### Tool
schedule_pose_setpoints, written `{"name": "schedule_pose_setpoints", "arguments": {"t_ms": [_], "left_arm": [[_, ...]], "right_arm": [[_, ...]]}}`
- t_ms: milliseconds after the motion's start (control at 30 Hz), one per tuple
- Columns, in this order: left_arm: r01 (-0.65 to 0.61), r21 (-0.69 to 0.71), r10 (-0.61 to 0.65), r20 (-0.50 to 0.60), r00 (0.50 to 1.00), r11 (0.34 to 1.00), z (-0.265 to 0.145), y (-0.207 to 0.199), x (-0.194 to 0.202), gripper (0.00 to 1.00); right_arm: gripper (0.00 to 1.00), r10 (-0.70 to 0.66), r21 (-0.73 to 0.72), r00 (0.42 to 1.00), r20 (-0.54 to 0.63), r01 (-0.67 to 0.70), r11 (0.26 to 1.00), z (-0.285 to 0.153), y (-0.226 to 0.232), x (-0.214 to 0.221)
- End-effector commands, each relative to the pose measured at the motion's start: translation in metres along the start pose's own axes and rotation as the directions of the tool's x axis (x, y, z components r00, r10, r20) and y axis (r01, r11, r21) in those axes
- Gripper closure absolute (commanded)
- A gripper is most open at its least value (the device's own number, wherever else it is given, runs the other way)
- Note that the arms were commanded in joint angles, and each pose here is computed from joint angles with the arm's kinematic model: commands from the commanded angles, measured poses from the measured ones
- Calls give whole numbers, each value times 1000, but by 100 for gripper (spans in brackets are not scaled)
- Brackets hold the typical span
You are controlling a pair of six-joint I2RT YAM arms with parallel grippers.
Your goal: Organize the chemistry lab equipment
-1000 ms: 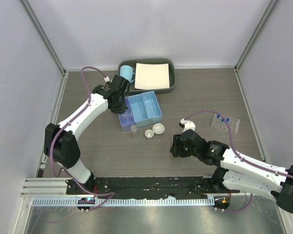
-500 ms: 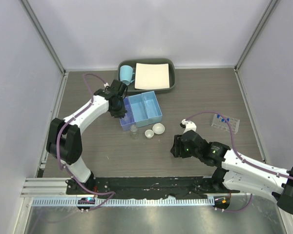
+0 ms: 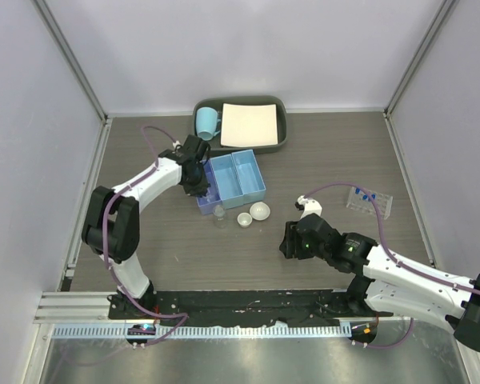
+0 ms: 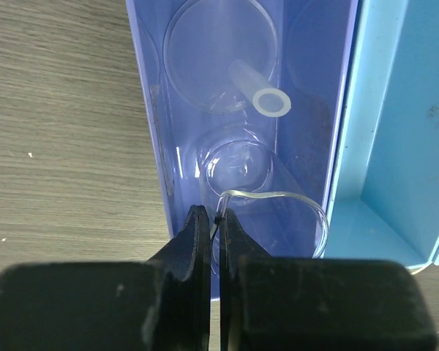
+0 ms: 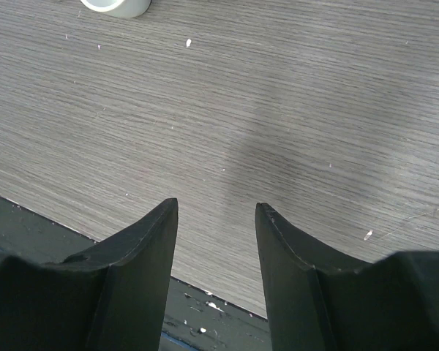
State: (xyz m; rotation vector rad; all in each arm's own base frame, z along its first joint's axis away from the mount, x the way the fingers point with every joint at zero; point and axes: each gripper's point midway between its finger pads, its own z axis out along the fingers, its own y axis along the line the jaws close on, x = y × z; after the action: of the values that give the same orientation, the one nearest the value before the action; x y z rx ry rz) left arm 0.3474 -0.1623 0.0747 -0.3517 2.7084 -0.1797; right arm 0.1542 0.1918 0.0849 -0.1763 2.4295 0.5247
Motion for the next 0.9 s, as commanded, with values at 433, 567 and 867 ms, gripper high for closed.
{"name": "schedule_pose_setpoints", "arguments": {"t_ms": [433,567,867], "left_arm": [[5,50,-5,-2,1000,999,8,-5,1,87],[0,47,0,-1,1000,999,4,-4,0,80],[-7,35,7,4,1000,999,-4,-2,-2,76]], "right_arm": [[48,7,-10,1000,28,-6,1000,1,2,-3],[48,6,-13,1000,28,-6,1000,1,2,-3],[48,12,-17,999,31,-11,1000,-1,2,-2]]}}
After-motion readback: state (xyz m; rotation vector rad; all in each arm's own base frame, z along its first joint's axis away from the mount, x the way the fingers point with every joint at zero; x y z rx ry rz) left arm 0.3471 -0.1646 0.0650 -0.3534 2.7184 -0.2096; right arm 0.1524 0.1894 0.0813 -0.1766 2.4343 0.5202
